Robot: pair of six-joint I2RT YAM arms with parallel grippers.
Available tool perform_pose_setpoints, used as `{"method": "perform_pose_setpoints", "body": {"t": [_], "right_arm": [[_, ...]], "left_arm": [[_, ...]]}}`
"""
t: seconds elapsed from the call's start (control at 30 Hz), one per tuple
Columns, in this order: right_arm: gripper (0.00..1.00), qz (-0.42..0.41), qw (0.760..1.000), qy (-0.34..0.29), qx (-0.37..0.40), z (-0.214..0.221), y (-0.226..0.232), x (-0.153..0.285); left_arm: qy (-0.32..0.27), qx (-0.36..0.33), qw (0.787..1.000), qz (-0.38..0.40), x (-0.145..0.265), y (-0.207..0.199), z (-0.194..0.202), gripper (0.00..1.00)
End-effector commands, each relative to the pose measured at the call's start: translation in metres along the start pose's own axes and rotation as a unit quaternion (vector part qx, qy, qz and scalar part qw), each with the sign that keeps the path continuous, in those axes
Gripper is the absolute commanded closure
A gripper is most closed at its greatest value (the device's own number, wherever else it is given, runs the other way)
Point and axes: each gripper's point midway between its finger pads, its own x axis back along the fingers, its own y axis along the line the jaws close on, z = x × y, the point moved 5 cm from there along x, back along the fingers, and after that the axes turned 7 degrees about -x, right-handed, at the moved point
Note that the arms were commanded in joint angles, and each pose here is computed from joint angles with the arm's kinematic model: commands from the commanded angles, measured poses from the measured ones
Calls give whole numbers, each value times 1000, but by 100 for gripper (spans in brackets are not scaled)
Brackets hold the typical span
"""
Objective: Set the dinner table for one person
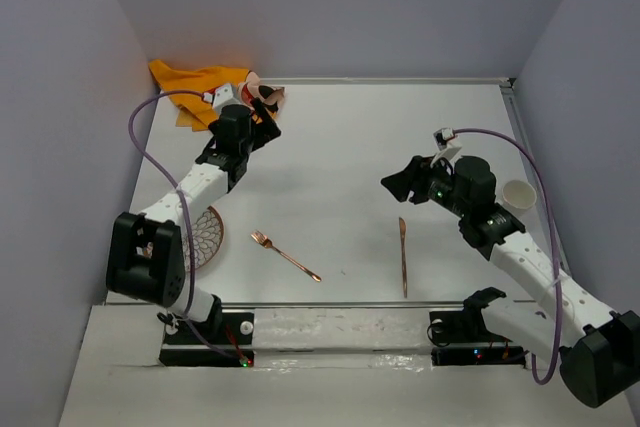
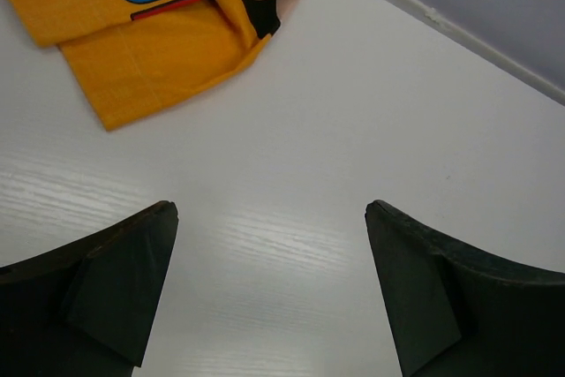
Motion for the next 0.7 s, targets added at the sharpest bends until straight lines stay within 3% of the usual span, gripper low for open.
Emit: {"method": "perform_pose_setpoints", "body": {"t": [0.0, 0.07, 0.13, 0.27, 0.47, 0.67], "right_arm": [[43, -20, 999, -31, 21, -9, 9, 4], [43, -19, 999, -29, 21, -7, 8, 5], [43, -18, 999, -26, 21, -6, 7, 5], [43, -23, 999, -20, 22, -5, 9, 4], [42, -21, 1000, -9, 20, -1, 6, 1], [42, -20, 1000, 2, 17, 3, 2, -7]], "left_arm": [[-30, 65, 997, -37, -20, 6, -7, 1], [-27, 100, 993, -53, -32, 13, 3, 4], [-29, 151, 986, -66, -44, 23, 10, 14], [-27, 190, 975, -113, -70, 43, 22, 21], [-18, 206, 960, -190, -98, 80, 37, 23], [0, 170, 959, -226, -117, 96, 38, 25]]}}
